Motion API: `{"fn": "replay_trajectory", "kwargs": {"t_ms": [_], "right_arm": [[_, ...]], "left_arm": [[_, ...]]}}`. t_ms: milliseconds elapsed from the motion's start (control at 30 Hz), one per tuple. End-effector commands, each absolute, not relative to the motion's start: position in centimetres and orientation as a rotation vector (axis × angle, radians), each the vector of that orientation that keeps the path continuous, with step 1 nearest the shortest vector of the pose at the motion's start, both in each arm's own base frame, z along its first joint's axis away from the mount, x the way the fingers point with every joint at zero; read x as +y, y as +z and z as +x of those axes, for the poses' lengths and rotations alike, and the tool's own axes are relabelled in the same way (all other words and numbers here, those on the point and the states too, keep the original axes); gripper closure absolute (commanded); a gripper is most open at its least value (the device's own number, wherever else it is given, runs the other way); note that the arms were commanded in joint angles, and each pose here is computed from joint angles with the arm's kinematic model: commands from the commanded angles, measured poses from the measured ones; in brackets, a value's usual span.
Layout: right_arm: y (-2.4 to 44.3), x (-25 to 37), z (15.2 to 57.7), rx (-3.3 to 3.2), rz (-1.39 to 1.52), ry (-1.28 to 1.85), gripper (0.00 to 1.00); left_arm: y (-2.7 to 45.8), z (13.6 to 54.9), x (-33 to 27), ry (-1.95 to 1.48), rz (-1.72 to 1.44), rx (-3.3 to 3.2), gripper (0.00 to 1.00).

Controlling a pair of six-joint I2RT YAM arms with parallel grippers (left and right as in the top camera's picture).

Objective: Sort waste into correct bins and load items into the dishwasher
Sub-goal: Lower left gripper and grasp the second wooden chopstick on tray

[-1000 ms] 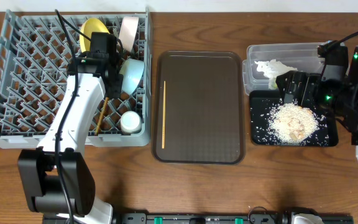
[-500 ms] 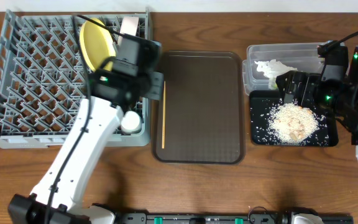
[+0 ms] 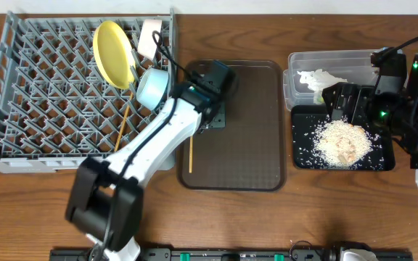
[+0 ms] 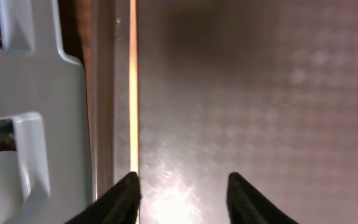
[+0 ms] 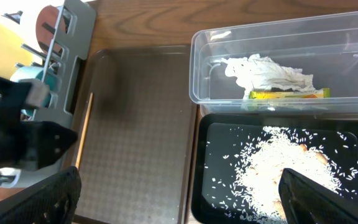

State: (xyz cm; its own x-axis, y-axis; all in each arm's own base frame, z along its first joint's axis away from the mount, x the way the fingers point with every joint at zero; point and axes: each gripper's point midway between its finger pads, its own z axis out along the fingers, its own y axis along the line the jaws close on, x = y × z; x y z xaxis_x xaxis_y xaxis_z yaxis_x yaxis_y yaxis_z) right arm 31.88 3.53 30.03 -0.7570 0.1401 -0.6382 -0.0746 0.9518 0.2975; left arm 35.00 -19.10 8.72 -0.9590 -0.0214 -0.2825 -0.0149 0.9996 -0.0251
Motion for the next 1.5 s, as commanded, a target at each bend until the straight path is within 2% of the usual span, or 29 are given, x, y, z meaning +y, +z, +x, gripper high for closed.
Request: {"fn": "replay_trajectory", "kwargs": {"t_ms": [0,467,667,1067,1467], "right_arm": [[29.9,3.4,32.0,2.401,0.062,0.399,0.01],[29.9,3.4,32.0,2.401,0.062,0.399,0.01],[29.9,3.4,32.0,2.401,0.061,0.399,0.01],[29.9,3.4,32.0,2.401,0.062,0.399,0.01],[29.9,3.4,32.0,2.401,0.061,0.399,0.01]], "left_arm": [[6.1,34.7,-18.1,0.078,0.054,2.904,0.52],[4.0,35.1,-16.1,0.088,-0.008,2.975,0.52],[3.1,35.1,-16.3,0.049,0.055,3.006,0.57],[1.3,35.2,-14.9,0.045,-0.020,3.065,0.55],[-0.7,33.6,-16.6,0.019,0.149,3.133,0.56]]}}
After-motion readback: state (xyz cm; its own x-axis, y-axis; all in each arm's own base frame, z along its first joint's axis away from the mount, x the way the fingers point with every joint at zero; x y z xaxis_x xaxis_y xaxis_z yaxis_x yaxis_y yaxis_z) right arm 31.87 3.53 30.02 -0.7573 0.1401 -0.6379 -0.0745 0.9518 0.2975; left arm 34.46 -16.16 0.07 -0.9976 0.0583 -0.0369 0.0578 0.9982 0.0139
